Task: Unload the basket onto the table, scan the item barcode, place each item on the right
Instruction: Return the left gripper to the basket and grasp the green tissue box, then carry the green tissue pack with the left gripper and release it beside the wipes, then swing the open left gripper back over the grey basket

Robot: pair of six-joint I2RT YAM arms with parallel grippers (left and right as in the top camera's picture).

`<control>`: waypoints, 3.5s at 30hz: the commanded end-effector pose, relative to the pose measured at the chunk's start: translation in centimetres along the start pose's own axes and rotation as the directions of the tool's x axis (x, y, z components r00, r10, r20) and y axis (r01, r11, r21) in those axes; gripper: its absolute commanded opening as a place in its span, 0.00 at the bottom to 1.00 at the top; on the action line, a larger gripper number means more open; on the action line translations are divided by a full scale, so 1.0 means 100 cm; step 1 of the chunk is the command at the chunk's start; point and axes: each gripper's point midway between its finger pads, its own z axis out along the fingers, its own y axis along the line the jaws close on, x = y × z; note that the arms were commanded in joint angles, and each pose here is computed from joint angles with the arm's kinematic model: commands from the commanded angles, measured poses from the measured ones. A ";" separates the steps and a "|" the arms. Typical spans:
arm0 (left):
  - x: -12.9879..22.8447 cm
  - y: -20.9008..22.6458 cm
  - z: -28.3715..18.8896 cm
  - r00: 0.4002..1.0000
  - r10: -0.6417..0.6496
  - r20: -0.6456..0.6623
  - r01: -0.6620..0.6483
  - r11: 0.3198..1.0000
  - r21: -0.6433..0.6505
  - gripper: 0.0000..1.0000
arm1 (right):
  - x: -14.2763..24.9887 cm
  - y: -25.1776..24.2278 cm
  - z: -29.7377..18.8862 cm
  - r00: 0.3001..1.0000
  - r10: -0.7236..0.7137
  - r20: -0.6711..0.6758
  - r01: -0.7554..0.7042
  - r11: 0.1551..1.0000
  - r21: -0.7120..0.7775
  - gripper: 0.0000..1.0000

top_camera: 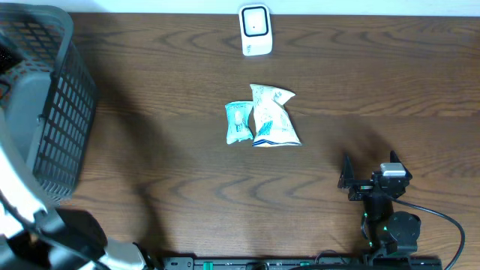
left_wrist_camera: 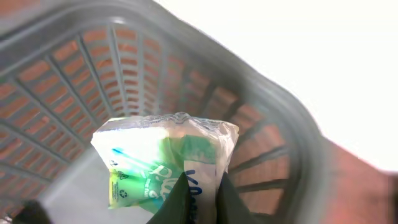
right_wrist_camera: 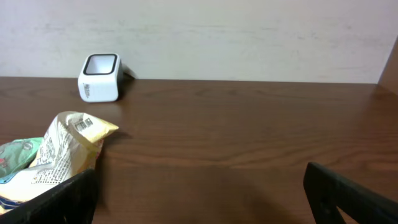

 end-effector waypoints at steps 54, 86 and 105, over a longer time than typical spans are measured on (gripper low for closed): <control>0.352 -0.282 0.013 0.516 0.527 -0.675 -0.278 0.849 0.450 0.57 | 0.001 0.000 0.000 1.000 -0.008 0.000 0.008 1.000 0.000 0.99; 0.181 -0.142 -0.072 0.804 0.210 -0.556 -0.158 0.977 0.140 0.74 | 0.001 0.000 0.000 1.000 -0.008 0.000 0.008 1.000 0.000 0.99; 0.198 -0.179 -0.097 0.721 0.436 -0.539 -0.148 0.856 0.496 0.98 | 0.001 0.000 0.000 1.000 -0.008 0.000 0.008 1.000 0.000 0.99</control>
